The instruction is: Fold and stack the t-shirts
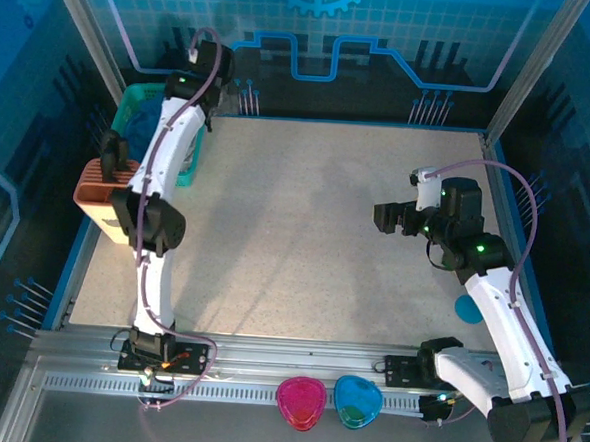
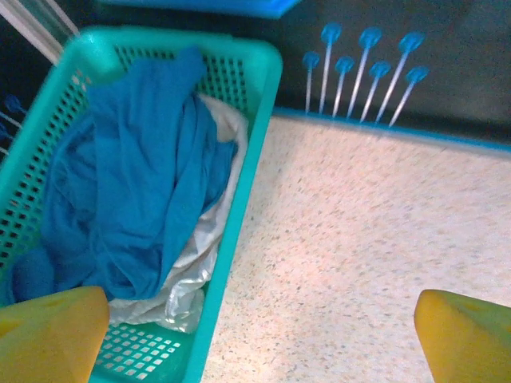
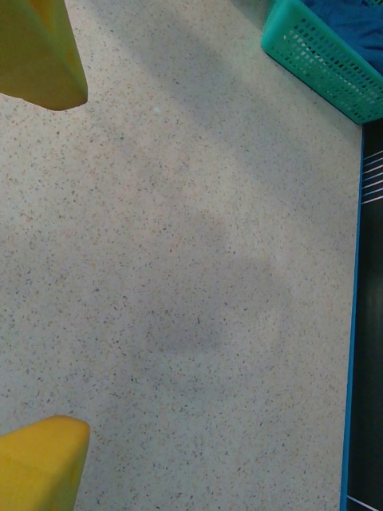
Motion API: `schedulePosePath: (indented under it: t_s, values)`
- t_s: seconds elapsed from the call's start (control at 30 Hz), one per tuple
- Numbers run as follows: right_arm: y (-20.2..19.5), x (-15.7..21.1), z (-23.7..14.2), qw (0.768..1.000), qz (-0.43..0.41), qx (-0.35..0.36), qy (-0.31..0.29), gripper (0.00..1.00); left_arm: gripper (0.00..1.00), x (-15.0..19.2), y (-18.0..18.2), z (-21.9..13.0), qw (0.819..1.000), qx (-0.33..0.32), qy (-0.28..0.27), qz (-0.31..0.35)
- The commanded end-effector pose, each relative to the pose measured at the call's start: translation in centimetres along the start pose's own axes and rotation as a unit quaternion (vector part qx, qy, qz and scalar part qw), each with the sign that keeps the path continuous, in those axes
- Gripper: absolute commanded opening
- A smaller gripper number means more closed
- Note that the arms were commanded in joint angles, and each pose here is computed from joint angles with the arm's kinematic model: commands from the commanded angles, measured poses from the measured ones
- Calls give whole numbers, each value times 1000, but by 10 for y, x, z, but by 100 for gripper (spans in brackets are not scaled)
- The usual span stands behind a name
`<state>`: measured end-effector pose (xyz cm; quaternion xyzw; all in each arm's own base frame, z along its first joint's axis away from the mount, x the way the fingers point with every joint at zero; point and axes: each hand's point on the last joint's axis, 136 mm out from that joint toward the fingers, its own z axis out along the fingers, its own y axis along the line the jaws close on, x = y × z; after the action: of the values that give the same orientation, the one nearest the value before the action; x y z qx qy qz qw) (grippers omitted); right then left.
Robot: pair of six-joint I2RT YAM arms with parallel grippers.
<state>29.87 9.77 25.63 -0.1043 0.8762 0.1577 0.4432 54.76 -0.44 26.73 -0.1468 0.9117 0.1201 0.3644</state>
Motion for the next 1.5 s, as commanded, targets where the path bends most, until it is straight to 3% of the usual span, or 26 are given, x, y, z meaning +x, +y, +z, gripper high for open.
schedulePosePath:
  t_s: [0.0, 0.27, 0.67, 0.93, 1.23, 1.37, 1.47]
  values:
    - [8, 3, 1, 1000, 1, -14, 5, 100, 99, 0, 28, 32, 998, -41, 9, -40]
    - [1, 11, 16, 999, 3, -4, 34, 100, 99, 22, 60, 126, 993, -67, 41, -89]
    - [-10, 24, 45, 996, 5, 9, 84, 100, 99, 14, 77, 186, 989, -95, -11, -113]
    - [-13, 32, 61, 994, 9, 6, 112, 99, 94, 18, 101, 204, 981, -159, -28, -105]
    - [-13, 39, 69, 991, 14, 2, 131, 98, 82, 10, 111, 200, 978, -151, -45, -133]
    - [-13, 40, 70, 991, 15, -1, 133, 98, 83, 17, 114, 208, 978, -140, -33, -150]
    - [-13, 41, 71, 991, 16, -1, 136, 98, 95, 21, 121, 214, 976, -135, -22, -167]
